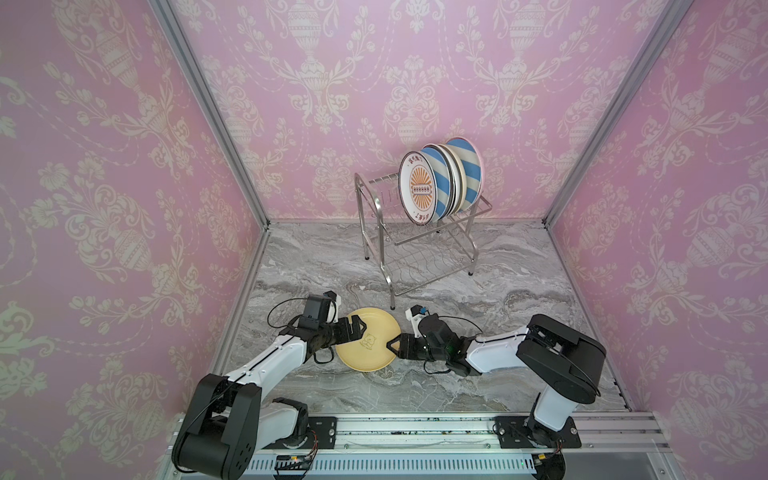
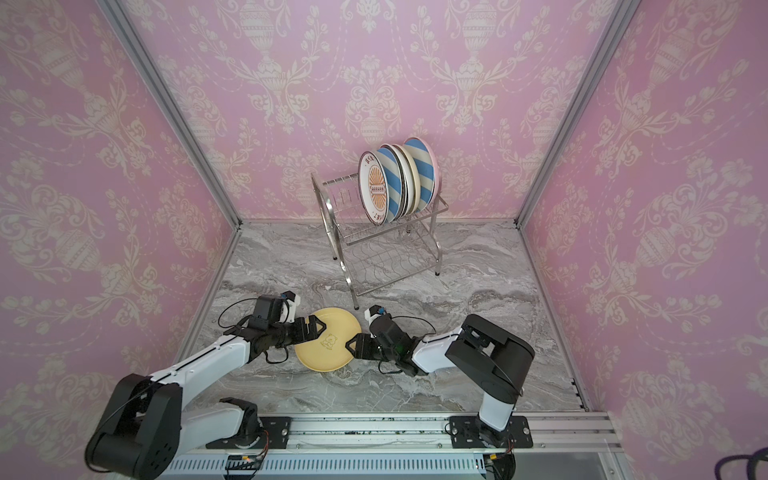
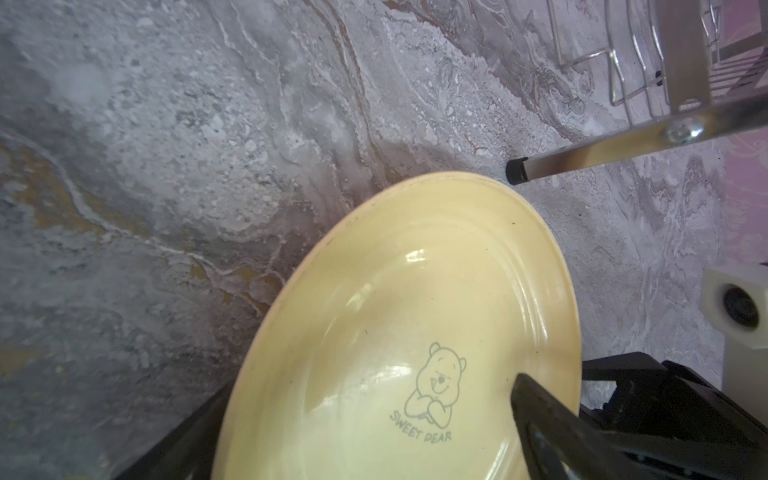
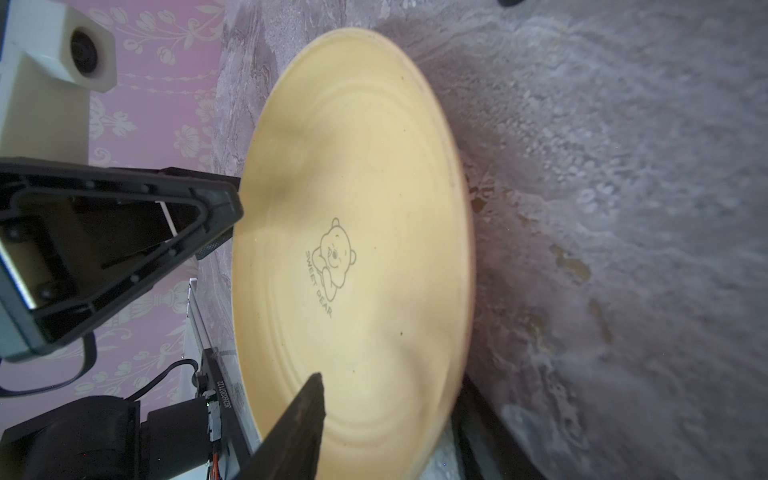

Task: Load the plates into the dish rack
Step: 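Close the right gripper on the yellow plate rim while the left gripper steadies it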

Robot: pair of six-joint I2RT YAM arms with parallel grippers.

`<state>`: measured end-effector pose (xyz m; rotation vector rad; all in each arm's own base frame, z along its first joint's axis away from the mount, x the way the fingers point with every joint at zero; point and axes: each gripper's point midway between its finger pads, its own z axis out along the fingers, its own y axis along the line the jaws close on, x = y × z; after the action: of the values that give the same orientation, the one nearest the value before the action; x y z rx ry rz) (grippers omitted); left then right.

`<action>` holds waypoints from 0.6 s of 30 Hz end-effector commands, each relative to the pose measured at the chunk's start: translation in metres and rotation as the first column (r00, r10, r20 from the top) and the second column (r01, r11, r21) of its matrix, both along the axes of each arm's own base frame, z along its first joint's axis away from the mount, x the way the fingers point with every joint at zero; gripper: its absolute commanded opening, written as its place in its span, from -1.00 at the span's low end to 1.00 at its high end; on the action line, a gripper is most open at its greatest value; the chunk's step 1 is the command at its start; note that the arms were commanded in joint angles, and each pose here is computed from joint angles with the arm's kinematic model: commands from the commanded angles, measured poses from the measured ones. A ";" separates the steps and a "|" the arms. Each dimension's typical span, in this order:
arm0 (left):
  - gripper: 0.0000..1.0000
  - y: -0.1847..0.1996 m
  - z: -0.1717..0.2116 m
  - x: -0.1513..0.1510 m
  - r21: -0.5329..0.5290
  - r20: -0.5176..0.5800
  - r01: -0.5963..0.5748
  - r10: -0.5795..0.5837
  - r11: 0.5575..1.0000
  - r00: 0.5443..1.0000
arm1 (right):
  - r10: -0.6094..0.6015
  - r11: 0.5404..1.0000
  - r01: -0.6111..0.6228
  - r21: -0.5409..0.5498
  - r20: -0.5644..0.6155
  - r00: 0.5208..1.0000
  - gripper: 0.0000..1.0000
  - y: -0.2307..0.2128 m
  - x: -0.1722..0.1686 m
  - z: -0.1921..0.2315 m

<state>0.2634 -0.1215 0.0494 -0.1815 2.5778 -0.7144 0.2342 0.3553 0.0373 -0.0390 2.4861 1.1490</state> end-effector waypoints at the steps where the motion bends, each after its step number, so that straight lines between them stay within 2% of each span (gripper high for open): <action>1: 0.99 -0.004 0.001 -0.010 -0.024 -0.018 0.010 -0.010 1.000 1.000 | -0.020 0.990 0.014 -0.138 -0.039 0.999 -0.02 -0.015 -0.004 -0.021; 8: 0.99 -0.007 0.005 -0.017 -0.048 -0.005 0.029 -0.029 0.998 1.000 | -0.017 0.984 0.007 -0.176 -0.052 0.998 -0.18 -0.013 -0.002 -0.025; 18: 0.99 -0.002 0.009 -0.020 -0.027 0.015 0.007 -0.007 1.000 1.000 | -0.019 0.968 0.008 -0.250 -0.043 0.999 -0.41 -0.017 0.000 -0.023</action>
<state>0.2499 -0.1209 0.0581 -0.1674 2.5423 -0.7381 0.2402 0.3502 0.0295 -0.0389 2.5878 0.9555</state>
